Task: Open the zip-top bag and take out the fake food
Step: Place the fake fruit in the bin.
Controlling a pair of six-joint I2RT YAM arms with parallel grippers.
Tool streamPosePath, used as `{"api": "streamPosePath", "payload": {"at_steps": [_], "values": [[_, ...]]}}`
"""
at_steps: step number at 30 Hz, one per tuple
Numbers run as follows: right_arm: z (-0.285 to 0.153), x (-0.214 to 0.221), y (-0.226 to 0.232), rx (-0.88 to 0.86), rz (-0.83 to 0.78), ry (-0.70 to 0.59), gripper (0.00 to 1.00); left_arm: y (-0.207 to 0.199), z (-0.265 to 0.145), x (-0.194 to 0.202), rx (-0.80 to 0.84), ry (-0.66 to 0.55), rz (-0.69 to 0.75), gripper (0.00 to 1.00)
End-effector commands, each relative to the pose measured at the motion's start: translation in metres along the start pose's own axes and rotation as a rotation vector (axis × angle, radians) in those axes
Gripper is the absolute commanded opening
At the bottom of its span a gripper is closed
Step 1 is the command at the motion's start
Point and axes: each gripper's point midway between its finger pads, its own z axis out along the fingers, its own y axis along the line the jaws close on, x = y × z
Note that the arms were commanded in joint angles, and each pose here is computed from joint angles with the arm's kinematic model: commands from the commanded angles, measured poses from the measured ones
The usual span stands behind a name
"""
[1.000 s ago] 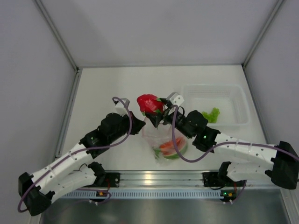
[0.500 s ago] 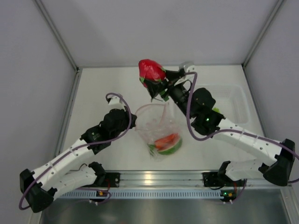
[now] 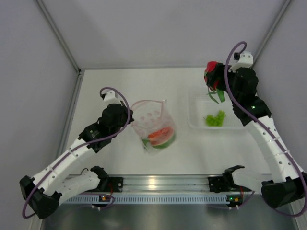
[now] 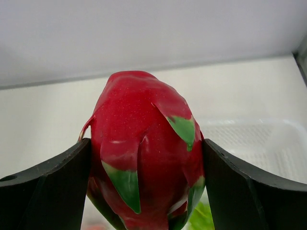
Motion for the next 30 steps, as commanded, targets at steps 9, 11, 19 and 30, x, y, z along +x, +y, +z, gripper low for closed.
{"api": "streamPosePath", "payload": {"at_steps": [9,11,19,30], "values": [[0.053,0.13,-0.088,0.247,0.087,0.257,0.0,-0.006,-0.014,-0.03,0.023,-0.041,0.028,0.0],[0.062,0.144,-0.09,0.259,0.104,0.269,0.01,-0.007,-0.017,-0.033,0.028,-0.045,0.032,0.0],[0.087,0.198,-0.093,0.272,0.14,0.352,0.15,-0.007,-0.019,-0.033,0.038,-0.04,0.039,0.0],[0.082,0.18,-0.068,0.17,0.104,0.327,0.99,-0.016,-0.019,-0.037,0.064,-0.029,0.075,0.0]]}}
